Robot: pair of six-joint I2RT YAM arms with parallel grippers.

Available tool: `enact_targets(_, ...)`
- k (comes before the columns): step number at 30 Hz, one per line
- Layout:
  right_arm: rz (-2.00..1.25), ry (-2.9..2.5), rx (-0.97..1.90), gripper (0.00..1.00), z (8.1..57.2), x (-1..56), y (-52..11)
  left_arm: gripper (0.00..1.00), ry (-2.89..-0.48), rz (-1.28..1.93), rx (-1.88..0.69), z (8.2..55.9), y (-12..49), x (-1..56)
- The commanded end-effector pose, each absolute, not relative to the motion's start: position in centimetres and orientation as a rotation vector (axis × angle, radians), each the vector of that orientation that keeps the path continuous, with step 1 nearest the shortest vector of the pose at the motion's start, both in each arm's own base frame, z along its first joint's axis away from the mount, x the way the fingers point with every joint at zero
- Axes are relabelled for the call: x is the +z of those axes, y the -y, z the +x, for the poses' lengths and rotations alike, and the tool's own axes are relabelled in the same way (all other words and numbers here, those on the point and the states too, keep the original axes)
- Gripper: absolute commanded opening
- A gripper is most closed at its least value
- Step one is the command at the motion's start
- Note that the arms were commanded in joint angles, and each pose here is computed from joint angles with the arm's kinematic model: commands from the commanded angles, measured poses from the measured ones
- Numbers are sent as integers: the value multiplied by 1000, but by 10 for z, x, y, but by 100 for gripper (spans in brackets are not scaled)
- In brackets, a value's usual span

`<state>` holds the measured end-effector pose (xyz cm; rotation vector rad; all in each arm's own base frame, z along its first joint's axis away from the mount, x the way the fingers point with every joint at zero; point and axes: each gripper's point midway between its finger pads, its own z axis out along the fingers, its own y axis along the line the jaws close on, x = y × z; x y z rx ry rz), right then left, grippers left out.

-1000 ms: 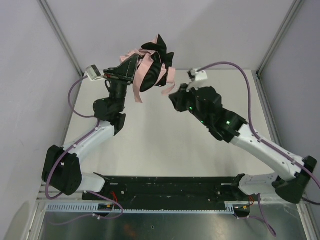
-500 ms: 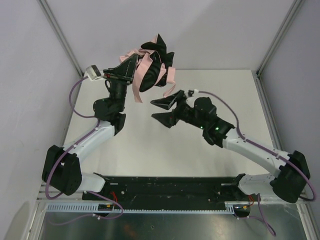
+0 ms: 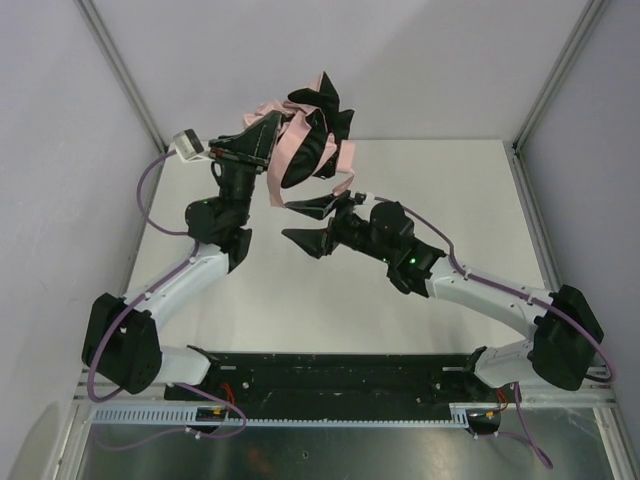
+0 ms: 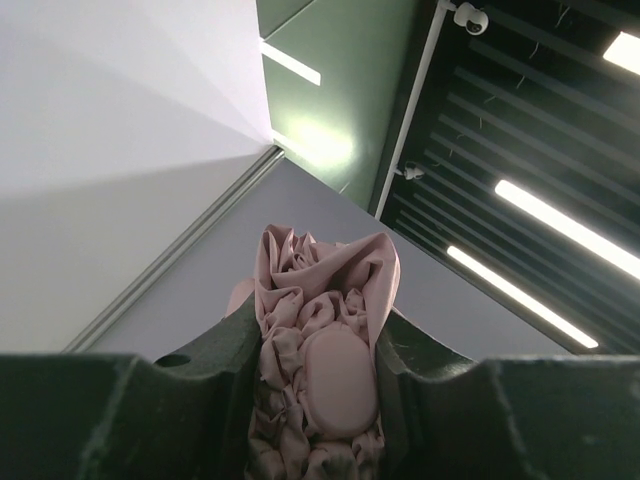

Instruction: Put away the umbrella

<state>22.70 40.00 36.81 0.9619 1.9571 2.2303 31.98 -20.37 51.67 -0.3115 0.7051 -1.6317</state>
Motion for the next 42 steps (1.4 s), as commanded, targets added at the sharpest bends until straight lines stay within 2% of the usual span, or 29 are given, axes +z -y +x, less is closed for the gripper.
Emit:
enact_targets(1, 1406, -1793, 2501, 63, 239, 395, -398, 0, -211, -88, -1689, 214, 157, 591)
enact_targets(13, 1392, -1718, 2545, 63, 250, 403, -393, 0, -221, -75, -1701, 203, 157, 586)
enact_targets(20, 1218, -1731, 2564, 66, 245, 408, -400, 0, -227, -256, -1822, 222, 145, 571)
enact_targets(32, 1166, -1750, 2567, 55, 251, 402, -402, 0, -264, -424, -1885, 244, 144, 544)
enact_targets(42, 1106, -1907, 2471, 52, 234, 382, -408, 0, -293, -491, -1898, 247, 140, 525)
